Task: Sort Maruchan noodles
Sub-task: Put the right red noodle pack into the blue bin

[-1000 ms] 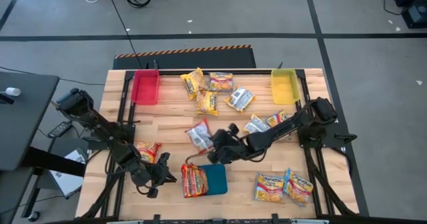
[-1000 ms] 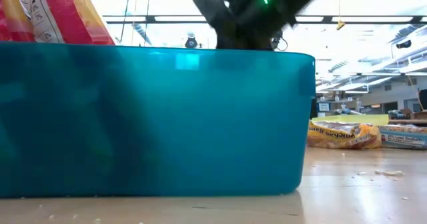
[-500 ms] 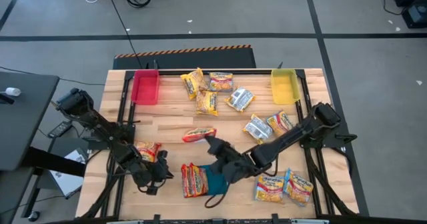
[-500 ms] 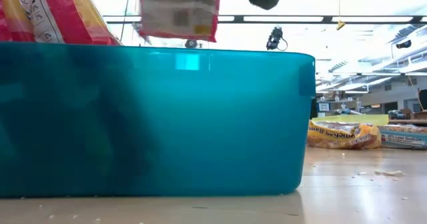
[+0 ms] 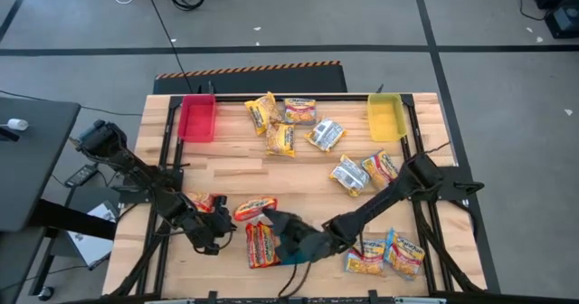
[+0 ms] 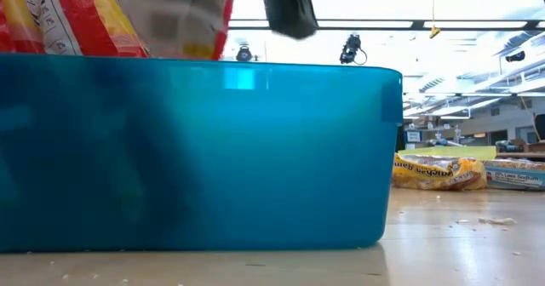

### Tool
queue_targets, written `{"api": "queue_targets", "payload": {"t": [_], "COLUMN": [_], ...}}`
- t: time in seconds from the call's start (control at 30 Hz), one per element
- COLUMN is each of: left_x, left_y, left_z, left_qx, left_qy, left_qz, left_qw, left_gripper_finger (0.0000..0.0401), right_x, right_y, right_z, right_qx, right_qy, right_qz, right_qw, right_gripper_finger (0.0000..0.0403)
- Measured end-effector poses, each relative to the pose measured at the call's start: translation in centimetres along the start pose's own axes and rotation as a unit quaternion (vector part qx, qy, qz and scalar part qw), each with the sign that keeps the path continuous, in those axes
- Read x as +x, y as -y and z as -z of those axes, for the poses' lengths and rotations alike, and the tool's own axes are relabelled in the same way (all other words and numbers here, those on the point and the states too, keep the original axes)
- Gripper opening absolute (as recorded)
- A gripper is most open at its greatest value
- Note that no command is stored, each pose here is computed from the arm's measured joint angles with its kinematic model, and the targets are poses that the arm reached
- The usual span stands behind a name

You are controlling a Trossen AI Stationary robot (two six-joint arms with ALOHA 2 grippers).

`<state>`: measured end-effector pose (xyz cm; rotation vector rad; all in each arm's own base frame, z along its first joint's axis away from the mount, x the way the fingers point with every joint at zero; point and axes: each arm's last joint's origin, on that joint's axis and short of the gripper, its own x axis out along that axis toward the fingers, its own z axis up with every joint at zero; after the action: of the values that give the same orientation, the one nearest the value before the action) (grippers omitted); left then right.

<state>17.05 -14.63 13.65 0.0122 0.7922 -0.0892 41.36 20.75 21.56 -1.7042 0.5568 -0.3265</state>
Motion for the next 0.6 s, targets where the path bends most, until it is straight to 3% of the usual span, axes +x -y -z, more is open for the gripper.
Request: {"api": "queue_targets", "payload": {"t": [0.17,0.3,0.4,0.5,0.6], "left_x": [0.0,0.0,0.0,0.0,0.0], "left_y": [-0.1,-0.1,-0.1,-0.1,-0.1], "left_z": [0.5,0.5,0.5,0.5,0.5], "left_qx": [-0.007,-0.011,-0.012,-0.012,-0.004], "left_qy": [-0.032,-0.034,-0.032,-0.032,-0.029], "left_qz": [0.005,0.009,0.009,0.010,0.010], "left_qw": [0.999,0.999,0.999,0.999,1.000], "left_gripper_finger": [0.0029,0.0029,0.0029,0.0029,0.0029], "right_x": [-1.4,-3.5,-4.7,-5.2,-5.2], "right_y": [3.8,6.4,7.9,9.8,11.6], "right_z": [1.5,3.3,5.7,8.6,10.7], "right_qx": [0.162,0.259,0.353,0.433,0.459], "right_qy": [0.012,0.105,0.201,0.282,0.375], "right_qz": [0.030,-0.012,-0.117,-0.216,-0.260], "right_qw": [0.986,0.960,0.906,0.829,0.763], "right_gripper_finger": [0.0012,0.0012,0.0012,0.0012,0.0012]}}
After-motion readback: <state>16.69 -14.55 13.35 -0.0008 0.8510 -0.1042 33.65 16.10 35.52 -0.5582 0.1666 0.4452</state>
